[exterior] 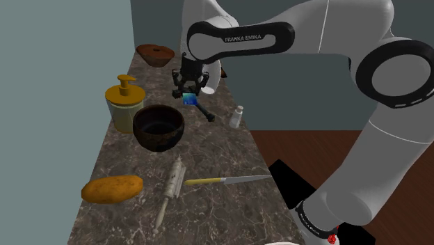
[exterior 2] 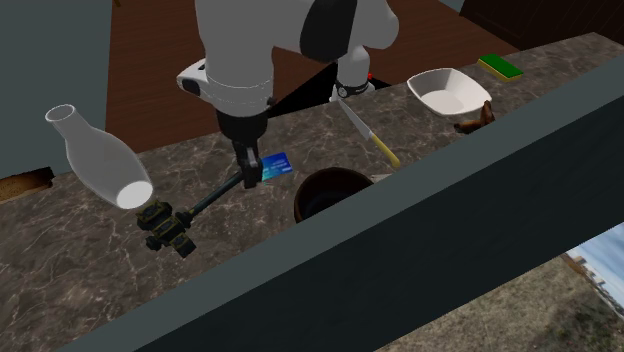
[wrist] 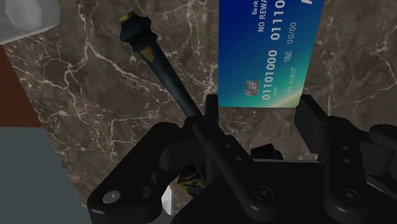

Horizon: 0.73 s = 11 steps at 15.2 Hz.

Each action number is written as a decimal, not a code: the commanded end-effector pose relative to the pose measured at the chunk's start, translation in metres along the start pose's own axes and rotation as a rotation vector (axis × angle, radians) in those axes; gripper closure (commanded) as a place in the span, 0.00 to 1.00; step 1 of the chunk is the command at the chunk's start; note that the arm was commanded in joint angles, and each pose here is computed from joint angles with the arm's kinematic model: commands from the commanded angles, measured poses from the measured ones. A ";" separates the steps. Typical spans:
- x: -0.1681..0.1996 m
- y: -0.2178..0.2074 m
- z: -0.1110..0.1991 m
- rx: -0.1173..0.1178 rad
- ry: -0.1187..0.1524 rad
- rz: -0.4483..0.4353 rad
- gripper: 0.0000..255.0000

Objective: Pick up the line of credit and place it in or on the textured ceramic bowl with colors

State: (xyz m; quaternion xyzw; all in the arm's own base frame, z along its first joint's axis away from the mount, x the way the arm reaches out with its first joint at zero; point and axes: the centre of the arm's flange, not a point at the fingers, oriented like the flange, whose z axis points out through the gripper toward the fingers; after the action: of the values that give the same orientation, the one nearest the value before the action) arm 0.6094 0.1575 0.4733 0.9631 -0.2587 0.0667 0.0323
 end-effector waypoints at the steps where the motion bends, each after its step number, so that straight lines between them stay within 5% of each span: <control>1: 0.001 0.001 -0.010 0.000 0.000 0.000 1.00; 11: -0.002 -0.008 -0.056 0.000 0.000 0.000 1.00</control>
State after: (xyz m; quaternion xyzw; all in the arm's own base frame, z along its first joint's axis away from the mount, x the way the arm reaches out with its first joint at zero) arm 0.6092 0.1641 0.5265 0.9631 -0.2587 0.0667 0.0324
